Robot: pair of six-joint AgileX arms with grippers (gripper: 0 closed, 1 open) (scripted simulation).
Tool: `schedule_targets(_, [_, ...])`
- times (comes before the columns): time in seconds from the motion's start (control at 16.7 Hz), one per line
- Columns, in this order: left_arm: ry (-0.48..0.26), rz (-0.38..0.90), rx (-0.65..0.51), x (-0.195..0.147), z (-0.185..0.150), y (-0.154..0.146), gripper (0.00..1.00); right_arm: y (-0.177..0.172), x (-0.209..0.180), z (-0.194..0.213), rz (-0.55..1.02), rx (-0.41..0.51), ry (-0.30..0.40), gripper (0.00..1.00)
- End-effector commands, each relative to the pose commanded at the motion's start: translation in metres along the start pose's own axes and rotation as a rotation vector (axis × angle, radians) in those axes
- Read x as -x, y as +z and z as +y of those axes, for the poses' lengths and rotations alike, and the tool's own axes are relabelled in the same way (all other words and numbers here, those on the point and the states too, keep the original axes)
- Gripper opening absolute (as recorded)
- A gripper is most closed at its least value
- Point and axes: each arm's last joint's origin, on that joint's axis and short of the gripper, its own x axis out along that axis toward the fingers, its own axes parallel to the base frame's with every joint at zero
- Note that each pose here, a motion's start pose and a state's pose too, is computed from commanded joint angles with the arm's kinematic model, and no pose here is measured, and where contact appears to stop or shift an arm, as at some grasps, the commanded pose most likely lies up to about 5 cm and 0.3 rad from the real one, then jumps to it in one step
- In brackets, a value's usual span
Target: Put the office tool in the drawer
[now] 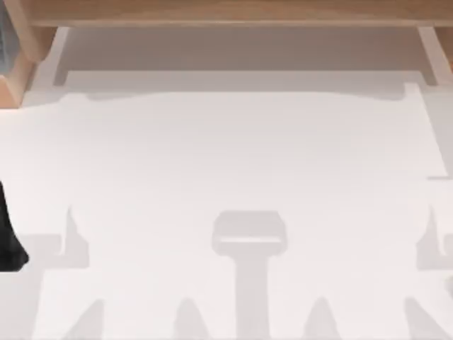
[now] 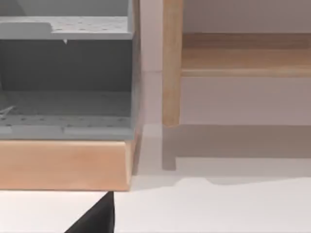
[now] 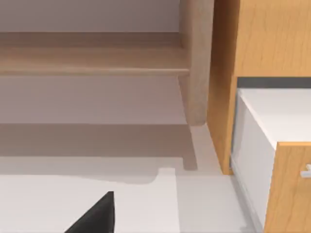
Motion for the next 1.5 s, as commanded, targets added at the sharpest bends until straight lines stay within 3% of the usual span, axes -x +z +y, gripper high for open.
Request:
schedule_targets(0.24, [0.000, 0.000, 0.000, 0.000, 0.000, 0.000, 1.00, 0.003, -0.001, 0.000, 0.038, 0.000, 0.002, 1.00])
schedule_targets(0.42, [0.000, 0.000, 0.000, 0.000, 0.000, 0.000, 1.00, 0.011, -0.005, 0.001, 0.181, -0.001, 0.008, 1.00])
schedule_targets(0.84, [0.000, 0.000, 0.000, 0.000, 0.000, 0.000, 1.00, 0.029, -0.043, 0.006, 0.797, 0.008, 0.030, 1.00])
schedule_targets(1.14, [0.000, 0.000, 0.000, 0.000, 0.000, 0.000, 1.00, 0.023, -0.085, 0.011, 1.259, 0.024, 0.040, 1.00])
schedule_targets(1.32, [0.000, 0.000, 0.000, 0.000, 0.000, 0.000, 1.00, 0.013, -0.105, 0.014, 1.458, 0.033, 0.043, 1.00])
schedule_targets(1.5, [0.000, 0.000, 0.000, 0.000, 0.000, 0.000, 1.00, 0.008, -0.115, 0.015, 1.560, 0.039, 0.044, 1.00])
